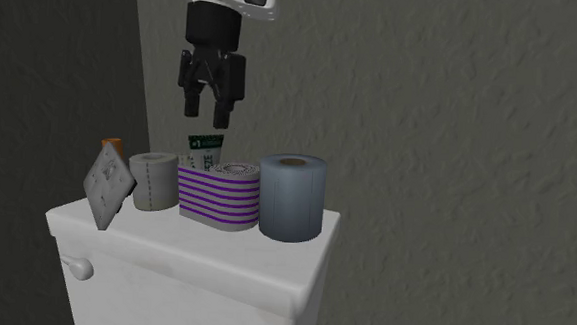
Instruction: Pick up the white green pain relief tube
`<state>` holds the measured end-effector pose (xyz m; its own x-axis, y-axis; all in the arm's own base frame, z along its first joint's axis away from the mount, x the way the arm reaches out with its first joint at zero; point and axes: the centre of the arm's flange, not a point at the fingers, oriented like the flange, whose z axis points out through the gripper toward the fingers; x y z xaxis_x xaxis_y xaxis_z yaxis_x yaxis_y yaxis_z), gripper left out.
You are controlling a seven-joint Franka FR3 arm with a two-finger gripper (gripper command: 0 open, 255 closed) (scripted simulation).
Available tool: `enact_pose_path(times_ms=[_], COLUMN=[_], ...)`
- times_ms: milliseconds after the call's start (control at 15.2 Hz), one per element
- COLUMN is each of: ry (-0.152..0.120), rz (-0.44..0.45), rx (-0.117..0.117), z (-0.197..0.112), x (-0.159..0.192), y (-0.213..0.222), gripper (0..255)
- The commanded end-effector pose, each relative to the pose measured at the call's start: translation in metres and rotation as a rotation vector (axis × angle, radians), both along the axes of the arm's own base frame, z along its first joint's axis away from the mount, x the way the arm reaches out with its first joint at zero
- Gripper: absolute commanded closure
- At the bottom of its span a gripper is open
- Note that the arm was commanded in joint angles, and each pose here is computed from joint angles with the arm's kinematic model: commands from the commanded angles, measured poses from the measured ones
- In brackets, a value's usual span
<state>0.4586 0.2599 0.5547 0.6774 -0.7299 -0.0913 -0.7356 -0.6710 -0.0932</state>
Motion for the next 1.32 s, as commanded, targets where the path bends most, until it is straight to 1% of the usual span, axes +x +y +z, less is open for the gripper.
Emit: enact_pose_path(times_ms=[0, 132, 594, 792, 858, 1254], ry=[0.018, 0.033, 0.033, 0.033, 0.033, 0.033], rz=[-0.071, -0.133, -0.133, -0.133, -0.133, -0.133], rx=[0.016, 0.031, 0.031, 0.031, 0.031, 0.031], z=[-0.008, -0.014, -0.050, -0.054, -0.053, -0.053], x=[0.017, 0.036, 0.036, 0.036, 0.036, 0.035], y=[0.017, 0.032, 0.032, 0.032, 0.032, 0.032], gripper=[0, 0, 0, 0, 255, 255])
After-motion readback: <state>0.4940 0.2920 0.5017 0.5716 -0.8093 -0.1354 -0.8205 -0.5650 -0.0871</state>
